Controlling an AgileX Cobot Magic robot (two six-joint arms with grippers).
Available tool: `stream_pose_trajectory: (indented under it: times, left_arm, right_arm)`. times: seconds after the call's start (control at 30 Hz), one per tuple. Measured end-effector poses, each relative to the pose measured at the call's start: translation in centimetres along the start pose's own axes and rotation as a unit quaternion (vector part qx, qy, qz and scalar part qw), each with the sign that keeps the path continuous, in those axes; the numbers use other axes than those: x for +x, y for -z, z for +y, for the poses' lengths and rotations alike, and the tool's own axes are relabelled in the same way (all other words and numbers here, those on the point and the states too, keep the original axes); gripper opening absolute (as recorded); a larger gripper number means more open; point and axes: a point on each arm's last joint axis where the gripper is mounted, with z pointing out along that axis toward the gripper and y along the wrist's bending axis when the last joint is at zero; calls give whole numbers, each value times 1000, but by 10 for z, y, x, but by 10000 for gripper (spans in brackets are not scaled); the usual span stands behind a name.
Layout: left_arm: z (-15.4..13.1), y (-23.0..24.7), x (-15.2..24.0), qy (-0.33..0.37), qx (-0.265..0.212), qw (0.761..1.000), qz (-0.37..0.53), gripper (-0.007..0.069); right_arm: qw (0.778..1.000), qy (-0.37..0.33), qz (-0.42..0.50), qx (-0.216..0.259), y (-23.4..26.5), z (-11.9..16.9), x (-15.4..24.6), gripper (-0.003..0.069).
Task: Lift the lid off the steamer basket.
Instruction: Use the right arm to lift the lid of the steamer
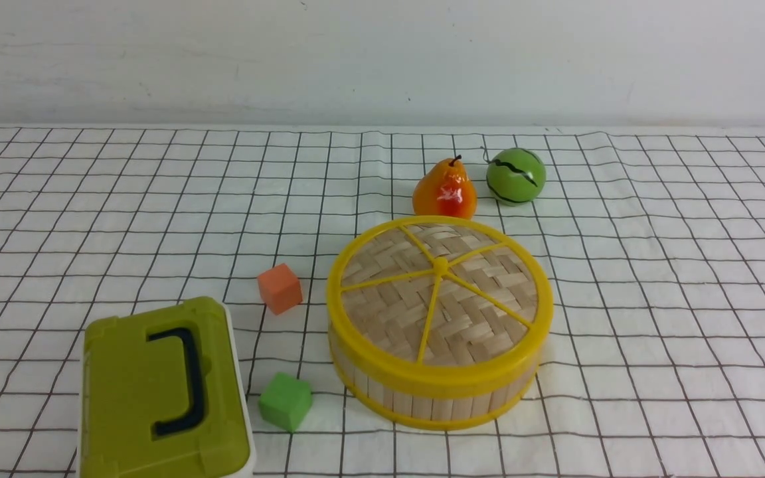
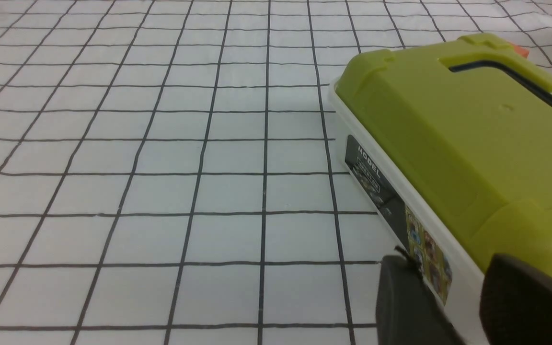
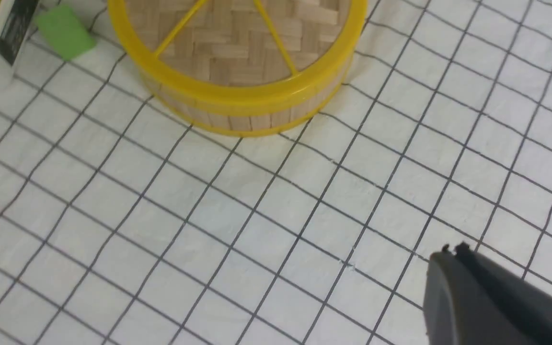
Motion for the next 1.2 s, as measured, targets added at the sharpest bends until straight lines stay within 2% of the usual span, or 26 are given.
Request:
stream_pose_trajectory:
  times: [0.07,0.37,0.43,0.6,0.63,0.7,0.8,0.9,1.07,1.2]
  left_arm:
    - [0,0,0,0,0,1000,0,239]
    - [0,0,0,0,0,1000,0,239]
    - [0,0,0,0,0,1000,0,239]
    - [0,0,0,0,0,1000,0,239]
    - [0,0,0,0,0,1000,0,239]
    - [0,0,0,0,0,1000,0,239]
    - [0,0,0,0,0,1000,0,239]
    - [0,0,0,0,0,1000,0,239]
    - [0,0,0,0,0,1000,0,239]
    - [0,0,0,0,0,1000,0,239]
  right_arm:
    - [998,34,54,-16,-25,0,-26,-21]
    - [991,52,119,-24,-107,9,-89,-6]
    - [989,63,132,-24,-133,14,-103,21]
    - [983,84,156,-36,-183,31,-122,186]
    - [983,86,157,-38,-186,31,-122,195]
    - [982,86,162,-42,-204,39,-126,309]
    - [986,70,147,-41,-230,45,-135,427]
    - [989,54,134,-38,-247,46,-140,470]
    - [990,37,128,-34,-276,45,-140,466]
    - [988,29,146,-41,-295,47,-133,395]
